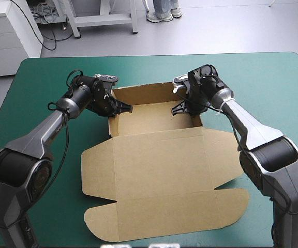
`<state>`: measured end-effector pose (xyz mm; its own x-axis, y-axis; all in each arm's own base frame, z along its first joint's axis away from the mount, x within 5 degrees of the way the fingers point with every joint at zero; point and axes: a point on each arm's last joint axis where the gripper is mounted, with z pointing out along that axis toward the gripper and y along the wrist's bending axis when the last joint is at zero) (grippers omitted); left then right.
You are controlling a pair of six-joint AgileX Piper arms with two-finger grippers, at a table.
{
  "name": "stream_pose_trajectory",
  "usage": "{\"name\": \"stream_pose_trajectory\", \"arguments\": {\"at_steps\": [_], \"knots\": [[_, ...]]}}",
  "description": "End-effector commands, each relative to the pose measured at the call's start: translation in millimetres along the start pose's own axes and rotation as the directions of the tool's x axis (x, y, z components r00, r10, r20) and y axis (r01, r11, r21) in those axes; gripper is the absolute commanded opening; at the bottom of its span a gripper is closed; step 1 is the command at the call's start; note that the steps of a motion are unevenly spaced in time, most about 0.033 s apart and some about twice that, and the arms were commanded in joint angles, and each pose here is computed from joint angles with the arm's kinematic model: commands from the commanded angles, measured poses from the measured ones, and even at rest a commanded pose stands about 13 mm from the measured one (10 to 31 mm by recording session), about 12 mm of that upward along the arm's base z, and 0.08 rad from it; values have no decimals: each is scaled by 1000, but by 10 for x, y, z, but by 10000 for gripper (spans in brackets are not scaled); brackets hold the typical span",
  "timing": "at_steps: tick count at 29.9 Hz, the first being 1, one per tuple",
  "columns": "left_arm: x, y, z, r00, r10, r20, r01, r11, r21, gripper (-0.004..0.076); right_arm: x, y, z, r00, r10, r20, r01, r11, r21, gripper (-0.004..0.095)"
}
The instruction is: Fold the box
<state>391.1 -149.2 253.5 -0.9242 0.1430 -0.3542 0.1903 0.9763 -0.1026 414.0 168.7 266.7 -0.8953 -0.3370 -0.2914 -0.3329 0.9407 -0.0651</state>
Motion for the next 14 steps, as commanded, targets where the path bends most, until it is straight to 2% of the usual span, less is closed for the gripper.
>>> {"name": "stream_pose_trajectory", "arguments": {"at_steps": [1,3,7,14], "knots": [[10,-76,-110,997,66,-37,-66,998,8,157,-77,-13,-237,994,-12,105,17,999,-50,301],[-22,-86,-194,997,68,-46,-68,998,8,250,-90,-22,-281,994,15,110,-6,997,-79,398],[-100,-109,-370,998,51,-39,-50,999,10,367,-132,-39,-409,991,19,130,-8,997,-79,431],[-249,-146,-741,999,47,11,-47,999,11,375,-224,-76,-803,976,24,215,-8,997,-72,431]]}}
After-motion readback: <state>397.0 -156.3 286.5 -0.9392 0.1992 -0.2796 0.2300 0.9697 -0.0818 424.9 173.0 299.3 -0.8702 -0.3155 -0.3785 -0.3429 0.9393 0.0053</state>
